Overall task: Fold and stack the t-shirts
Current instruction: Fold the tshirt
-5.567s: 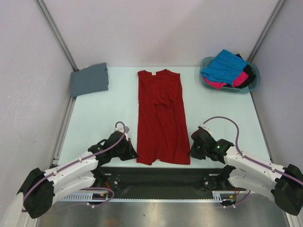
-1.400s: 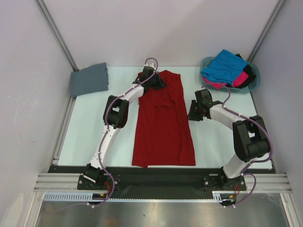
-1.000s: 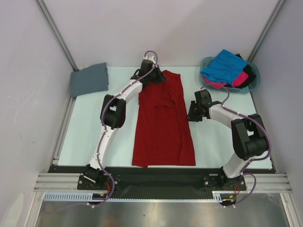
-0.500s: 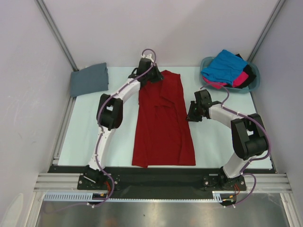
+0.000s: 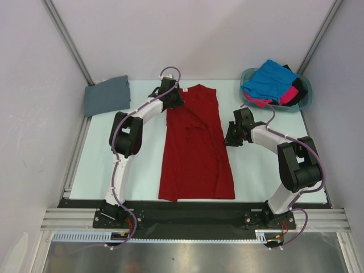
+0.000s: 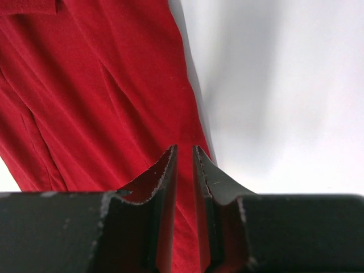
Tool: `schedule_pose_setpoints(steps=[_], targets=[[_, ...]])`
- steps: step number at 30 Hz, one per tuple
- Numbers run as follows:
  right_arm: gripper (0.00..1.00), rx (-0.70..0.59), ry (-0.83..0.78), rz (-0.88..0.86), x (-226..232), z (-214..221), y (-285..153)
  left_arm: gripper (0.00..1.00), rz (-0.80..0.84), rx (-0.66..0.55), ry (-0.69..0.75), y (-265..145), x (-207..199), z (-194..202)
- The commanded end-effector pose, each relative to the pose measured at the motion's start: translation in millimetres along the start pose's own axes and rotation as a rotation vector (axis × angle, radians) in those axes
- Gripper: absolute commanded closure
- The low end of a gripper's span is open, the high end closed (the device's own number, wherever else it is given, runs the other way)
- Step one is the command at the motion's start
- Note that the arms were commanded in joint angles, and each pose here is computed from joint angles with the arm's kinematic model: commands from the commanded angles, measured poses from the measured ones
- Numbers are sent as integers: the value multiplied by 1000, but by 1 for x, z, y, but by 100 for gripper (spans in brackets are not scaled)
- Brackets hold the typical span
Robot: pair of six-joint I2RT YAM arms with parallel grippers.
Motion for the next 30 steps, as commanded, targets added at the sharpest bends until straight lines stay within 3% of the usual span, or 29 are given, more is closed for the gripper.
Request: schedule_pose_setpoints(steps=[1,2,3,4,5,7,9,15,22,30], targets=[[78,-17,-2,-16,2,-5,2,100,84,-77,-4,-28,-34,-32],[78,-17,-2,-16,2,-5,1,100,87,-68,-6,-24,-33,-31],[78,-15,-2,-17,2,-4,2,90,96,-62,-7,-22,-35,-30],[78,-14,-3,-19,3,-4,2,73,104,-51,-6,-20,-35,-28],[78,-14,-2,-20,3,-5,2,41,129,-40,-3,-20,-40,-28],[78,-15,-3,-17,2,-5,2,24,162,-18,5,-15,-44,-23],[78,-16,-5,-20,3,-5,1,14,198,5,10,-14,-48,-20],[78,-15,1,-27,4,-5,1,14,239,36,10,-27,-48,-3],[79,-18,7,-27,4,-4,0,38,249,96,-9,-40,-37,43],[79,-17,0,-29,5,-2,-2,48,283,92,-62,-41,-39,63]])
Point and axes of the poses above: each gripper's point midway between its finger pads, its own y axis out along the fingers, its own x axis along the line the jaws close on, z = x × y, the point moved 2 cm from there along -y, back along the fingers, and after that the axes turned 15 degrees about -y, right-handed, at the moved point
